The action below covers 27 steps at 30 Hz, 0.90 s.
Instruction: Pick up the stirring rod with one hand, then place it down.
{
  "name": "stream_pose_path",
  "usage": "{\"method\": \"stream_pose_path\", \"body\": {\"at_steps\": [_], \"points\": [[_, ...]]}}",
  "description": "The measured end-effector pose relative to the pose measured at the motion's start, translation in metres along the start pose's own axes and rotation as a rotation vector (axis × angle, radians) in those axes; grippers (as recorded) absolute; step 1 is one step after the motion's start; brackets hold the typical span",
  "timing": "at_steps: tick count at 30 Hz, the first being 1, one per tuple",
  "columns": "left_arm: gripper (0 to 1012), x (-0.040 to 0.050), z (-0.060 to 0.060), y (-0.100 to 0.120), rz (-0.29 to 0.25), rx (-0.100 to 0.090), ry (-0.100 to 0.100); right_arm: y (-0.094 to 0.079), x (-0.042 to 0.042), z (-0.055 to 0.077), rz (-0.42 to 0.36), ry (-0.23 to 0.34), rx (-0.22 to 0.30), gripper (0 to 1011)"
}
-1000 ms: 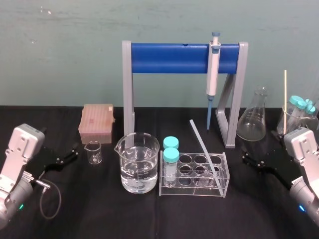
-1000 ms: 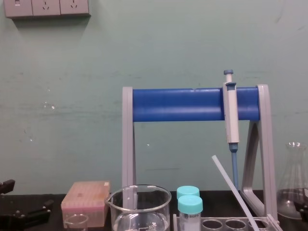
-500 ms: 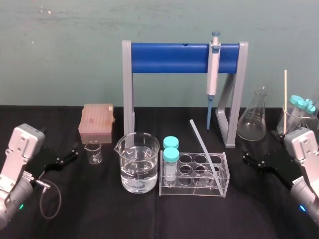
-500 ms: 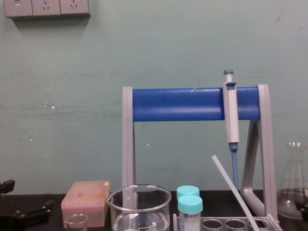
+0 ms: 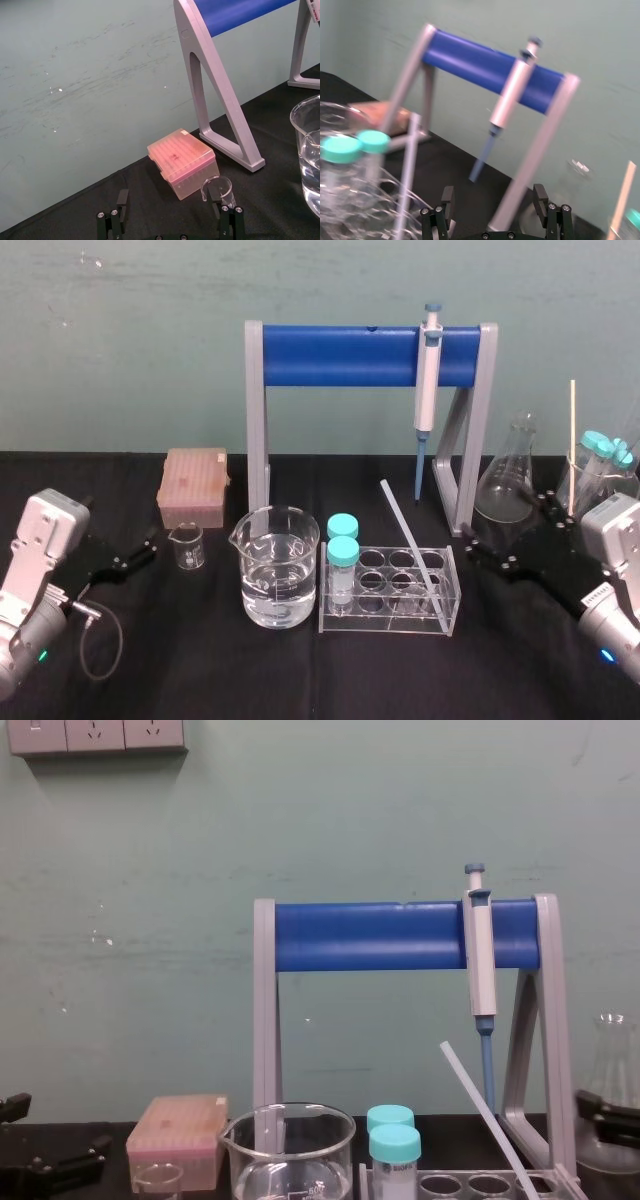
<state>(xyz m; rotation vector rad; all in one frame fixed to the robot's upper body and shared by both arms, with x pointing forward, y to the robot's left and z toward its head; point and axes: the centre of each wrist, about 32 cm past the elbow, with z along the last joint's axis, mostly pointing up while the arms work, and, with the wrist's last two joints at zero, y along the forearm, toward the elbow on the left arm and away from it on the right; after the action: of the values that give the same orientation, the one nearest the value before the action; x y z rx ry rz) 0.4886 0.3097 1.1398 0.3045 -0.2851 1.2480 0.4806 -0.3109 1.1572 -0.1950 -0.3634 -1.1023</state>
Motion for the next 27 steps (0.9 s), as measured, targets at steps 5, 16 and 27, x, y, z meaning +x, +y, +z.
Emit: {"method": "stream_pose_path", "body": {"at_steps": [5, 16, 27], "points": [[1000, 0.0, 0.0, 0.0, 0.0, 0.0, 0.0, 0.008, -0.0001, 0.007, 0.083, -0.001, 0.055, 1000], [1000, 0.0, 0.0, 0.0, 0.0, 0.0, 0.0, 0.043, 0.0083, 0.012, 0.22, 0.086, 0.071, 1000], [1000, 0.0, 0.0, 0.0, 0.0, 0.0, 0.0, 0.068, 0.0074, 0.005, 0.35, 0.185, 0.005, 1000]]}}
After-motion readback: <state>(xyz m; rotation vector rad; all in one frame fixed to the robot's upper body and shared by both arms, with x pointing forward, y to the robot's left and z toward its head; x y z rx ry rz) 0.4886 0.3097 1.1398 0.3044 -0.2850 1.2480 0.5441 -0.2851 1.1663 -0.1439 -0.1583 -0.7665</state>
